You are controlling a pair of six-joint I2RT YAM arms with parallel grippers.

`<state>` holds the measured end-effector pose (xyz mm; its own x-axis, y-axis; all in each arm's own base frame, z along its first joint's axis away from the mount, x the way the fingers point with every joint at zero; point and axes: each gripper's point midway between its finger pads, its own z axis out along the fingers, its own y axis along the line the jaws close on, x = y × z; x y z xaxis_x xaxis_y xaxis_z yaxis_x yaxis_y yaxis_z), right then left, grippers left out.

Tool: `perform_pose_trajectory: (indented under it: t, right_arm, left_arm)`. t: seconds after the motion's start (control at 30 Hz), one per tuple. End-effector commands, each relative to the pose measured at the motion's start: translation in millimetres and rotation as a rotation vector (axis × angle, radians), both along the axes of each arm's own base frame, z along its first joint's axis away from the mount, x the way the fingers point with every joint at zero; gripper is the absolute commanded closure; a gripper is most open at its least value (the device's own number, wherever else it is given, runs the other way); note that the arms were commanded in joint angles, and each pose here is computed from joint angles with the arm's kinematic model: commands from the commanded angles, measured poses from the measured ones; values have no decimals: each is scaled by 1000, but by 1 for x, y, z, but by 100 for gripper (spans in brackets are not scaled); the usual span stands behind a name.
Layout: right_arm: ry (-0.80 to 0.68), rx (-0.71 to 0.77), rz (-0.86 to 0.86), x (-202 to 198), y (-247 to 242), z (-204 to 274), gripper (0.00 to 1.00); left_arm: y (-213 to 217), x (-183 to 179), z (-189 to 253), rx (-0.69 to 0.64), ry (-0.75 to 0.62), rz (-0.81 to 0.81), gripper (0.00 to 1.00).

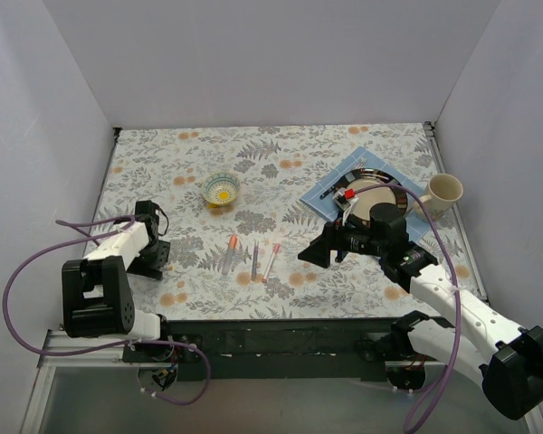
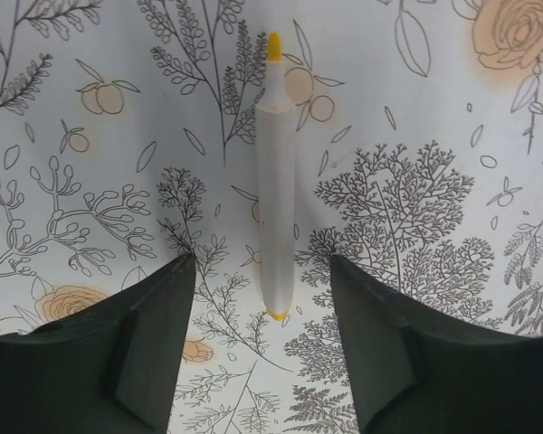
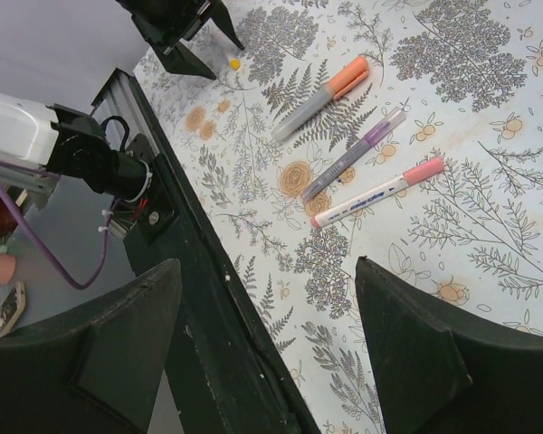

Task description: Insert the pens into the pen caps

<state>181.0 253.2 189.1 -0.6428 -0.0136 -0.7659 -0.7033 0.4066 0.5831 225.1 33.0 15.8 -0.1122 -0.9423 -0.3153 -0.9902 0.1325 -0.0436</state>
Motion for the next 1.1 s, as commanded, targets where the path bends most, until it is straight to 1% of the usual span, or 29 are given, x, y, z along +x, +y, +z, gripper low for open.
perform_pose_trajectory:
  t: [0.0,0.1,0.17,0.2,0.27,0.3,0.33,0.37,0.43,0.47,0.53,0.57,0.6,0.63,0.67,0.7,0.73,0.77,0.8,0.87,0.9,0.97,1.0,1.07]
  right_arm:
    - [-54,47,17,0,4,17,16]
    - [-55,47,15,0,3,17,16]
    - [-53,50,11,1,4,17,16]
    - [-51,50,11,2,4,17,16]
    - [-42,50,17,2,6,15,16]
    - [-38,52,25,2,7,14,16]
    - [-34,52,31,2,8,13,16]
    - [-31,56,36,2,9,13,16]
    - [-27,62,42,3,11,14,16]
    - [-27,63,40,4,11,14,16]
    - [-32,65,28,10,14,14,16]
    - [-36,66,25,14,16,15,16]
    - [-31,66,19,18,17,17,16]
    - [-16,62,24,25,23,18,16]
    - [-7,64,34,27,27,20,16]
    - [1,63,46,29,31,21,16]
    - [11,60,48,35,37,22,16]
    - [11,59,58,36,43,22,16]
    - [12,62,60,37,47,22,16]
    - [39,67,85,35,60,19,16]
    - [30,84,95,35,65,22,16]
    - [56,94,131,26,80,18,16]
    - [44,106,143,24,86,20,16]
    - [30,113,170,19,102,19,17]
  left_arm:
    - [16,-9,-21,64,43,86,50]
    - [15,-11,-19,58,41,87,56]
    - [16,-12,-17,65,29,88,65]
    - [17,-8,-13,68,5,84,73]
    - [17,-8,-10,71,-11,62,82]
    - [16,-4,-7,68,-36,48,98]
    - [13,0,-2,53,-71,35,100]
    - [10,0,-1,43,-82,6,100]
    - [5,11,11,23,-168,-36,100]
    - [-2,14,15,-8,-199,-61,100]
    - [-14,26,27,-27,-275,-164,100]
    - [-26,34,40,-57,-347,-216,100]
    - [-40,42,51,-68,-404,-306,100]
    - [-46,47,60,-78,-451,-340,100]
    - [-65,52,76,-97,-522,-420,100]
    - [-94,58,91,-153,-606,-532,100]
    - [-106,59,100,-158,-650,-606,100]
    - [-123,59,112,-191,-707,-671,100]
    - [-151,58,137,-247,-826,-782,100]
    - [-174,50,153,-306,-925,-883,100]
    - [-189,46,173,-335,-1017,-931,100]
    - [-205,34,180,-411,-1063,-976,100]
    - [-218,30,192,-438,-1121,-1021,100]
    - [-235,16,196,-499,-1160,-1083,100]
